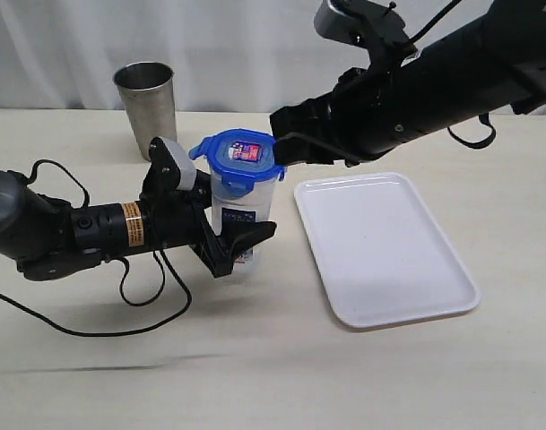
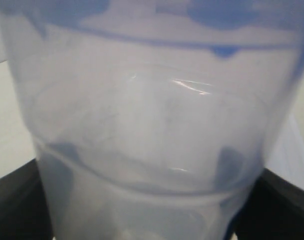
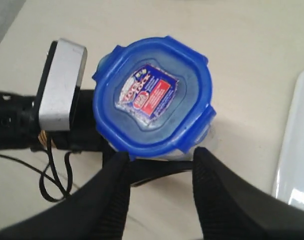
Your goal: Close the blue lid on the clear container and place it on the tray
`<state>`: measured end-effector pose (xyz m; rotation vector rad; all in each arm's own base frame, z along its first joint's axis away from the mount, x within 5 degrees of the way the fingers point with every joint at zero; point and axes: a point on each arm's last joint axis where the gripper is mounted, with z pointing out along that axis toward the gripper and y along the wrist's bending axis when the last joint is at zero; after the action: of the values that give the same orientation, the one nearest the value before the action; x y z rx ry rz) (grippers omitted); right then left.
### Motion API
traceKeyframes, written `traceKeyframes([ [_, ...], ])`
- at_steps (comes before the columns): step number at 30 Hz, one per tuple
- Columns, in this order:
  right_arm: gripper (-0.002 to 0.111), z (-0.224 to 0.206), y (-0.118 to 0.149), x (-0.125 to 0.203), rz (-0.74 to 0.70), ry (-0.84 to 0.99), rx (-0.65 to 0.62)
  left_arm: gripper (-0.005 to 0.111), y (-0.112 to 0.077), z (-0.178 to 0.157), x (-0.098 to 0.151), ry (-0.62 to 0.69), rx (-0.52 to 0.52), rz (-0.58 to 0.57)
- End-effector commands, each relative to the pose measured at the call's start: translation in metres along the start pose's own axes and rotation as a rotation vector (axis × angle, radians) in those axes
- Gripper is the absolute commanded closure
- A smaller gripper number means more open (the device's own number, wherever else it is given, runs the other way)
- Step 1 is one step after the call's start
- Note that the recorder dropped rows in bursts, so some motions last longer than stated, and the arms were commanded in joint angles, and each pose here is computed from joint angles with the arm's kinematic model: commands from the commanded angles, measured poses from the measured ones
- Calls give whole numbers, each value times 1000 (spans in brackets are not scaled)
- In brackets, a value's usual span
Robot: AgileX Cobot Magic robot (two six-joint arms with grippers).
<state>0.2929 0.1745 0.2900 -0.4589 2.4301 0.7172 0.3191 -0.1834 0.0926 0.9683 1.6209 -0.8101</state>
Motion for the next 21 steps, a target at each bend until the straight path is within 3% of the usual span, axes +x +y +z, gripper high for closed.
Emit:
traceKeyframes([
  [1, 69, 18, -5, 1, 136, -9, -20, 107, 0, 0, -5, -37, -15, -21],
  [8, 69, 45, -19, 6, 181, 24, 4, 107, -1, 0, -5, -33, -3, -12],
  [21, 71, 46, -15, -2, 191, -58, -54, 107, -1, 0, -5, -33, 4, -2],
])
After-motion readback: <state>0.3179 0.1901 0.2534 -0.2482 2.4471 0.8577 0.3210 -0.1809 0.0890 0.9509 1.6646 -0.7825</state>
